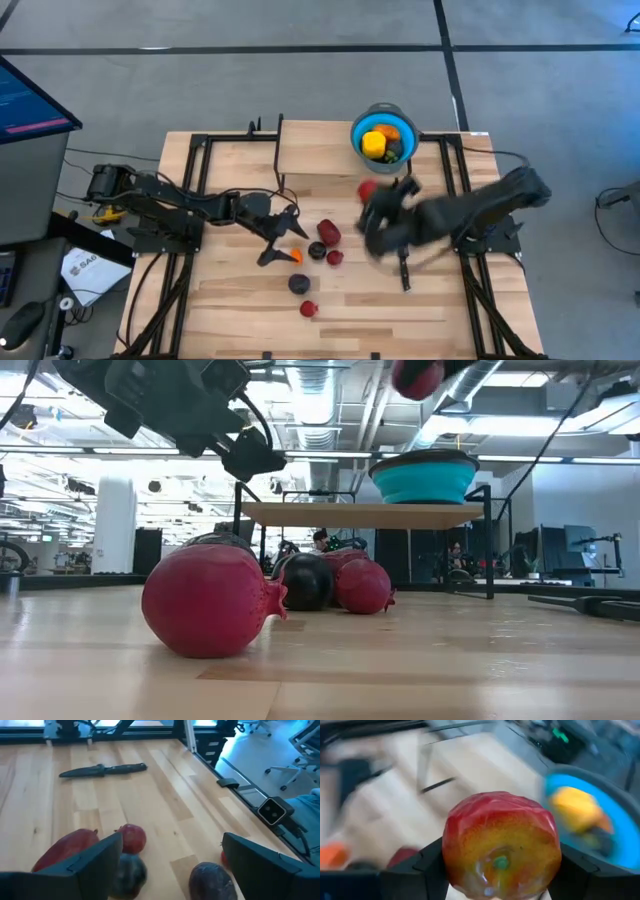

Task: Pick & Place Fruit
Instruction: Put the apple into the strainer bowl

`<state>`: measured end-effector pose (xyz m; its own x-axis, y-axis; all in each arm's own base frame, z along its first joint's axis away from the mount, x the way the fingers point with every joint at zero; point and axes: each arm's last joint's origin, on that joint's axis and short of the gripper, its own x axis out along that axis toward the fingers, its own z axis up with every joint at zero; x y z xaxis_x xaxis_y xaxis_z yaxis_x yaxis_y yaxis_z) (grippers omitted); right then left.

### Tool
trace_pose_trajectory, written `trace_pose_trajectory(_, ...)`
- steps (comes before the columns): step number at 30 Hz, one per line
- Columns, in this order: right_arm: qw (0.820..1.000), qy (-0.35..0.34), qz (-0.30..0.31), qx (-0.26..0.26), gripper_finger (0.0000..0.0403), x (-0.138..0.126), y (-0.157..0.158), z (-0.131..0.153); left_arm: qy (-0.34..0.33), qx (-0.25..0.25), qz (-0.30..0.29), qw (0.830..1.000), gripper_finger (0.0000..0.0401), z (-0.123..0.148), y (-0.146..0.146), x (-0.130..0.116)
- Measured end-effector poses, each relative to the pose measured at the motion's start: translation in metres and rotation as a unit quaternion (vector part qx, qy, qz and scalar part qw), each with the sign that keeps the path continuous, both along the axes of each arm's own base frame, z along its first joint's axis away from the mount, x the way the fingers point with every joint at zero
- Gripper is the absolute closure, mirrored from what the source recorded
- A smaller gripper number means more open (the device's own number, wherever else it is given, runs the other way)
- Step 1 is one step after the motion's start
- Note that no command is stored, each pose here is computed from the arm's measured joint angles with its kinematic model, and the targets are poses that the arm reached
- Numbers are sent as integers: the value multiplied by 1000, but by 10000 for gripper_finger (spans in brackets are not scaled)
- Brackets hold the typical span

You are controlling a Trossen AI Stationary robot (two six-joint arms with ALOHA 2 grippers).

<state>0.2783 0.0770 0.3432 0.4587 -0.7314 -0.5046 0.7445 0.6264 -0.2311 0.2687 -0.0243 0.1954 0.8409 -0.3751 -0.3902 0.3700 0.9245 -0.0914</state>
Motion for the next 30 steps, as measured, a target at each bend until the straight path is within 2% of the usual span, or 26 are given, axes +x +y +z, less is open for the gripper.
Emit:
trace_pose_trajectory(3, 995, -32, -75, 58, 157, -14, -58, 23, -10, 0, -7, 1000, 72, 2, -5, 0)
trace_pose_trajectory(6, 986, -40, -127, 101, 157, -25, -117, 35, -15, 0, -14, 1000, 78, 3, -8, 0)
trace_pose_trajectory(10, 976, -50, -146, 156, 157, -34, -179, 38, -17, -1, -17, 1000, 83, 3, -10, 0)
trace_pose_trajectory(14, 972, -54, -138, 183, 157, -27, -221, 26, -17, -2, -17, 1000, 87, 3, -10, 0)
trace_pose_trajectory(22, 962, -32, -138, 232, 156, -13, -260, -4, -18, -6, -16, 1000, 87, 3, -10, 1)
trace_pose_trajectory(26, 962, -16, -132, 239, 149, -10, -266, -12, -18, -6, -16, 1000, 87, 3, -10, 1)
trace_pose_trajectory(30, 965, -16, -121, 233, 124, -9, -266, -11, -18, -6, -16, 1000, 87, 3, -10, 0)
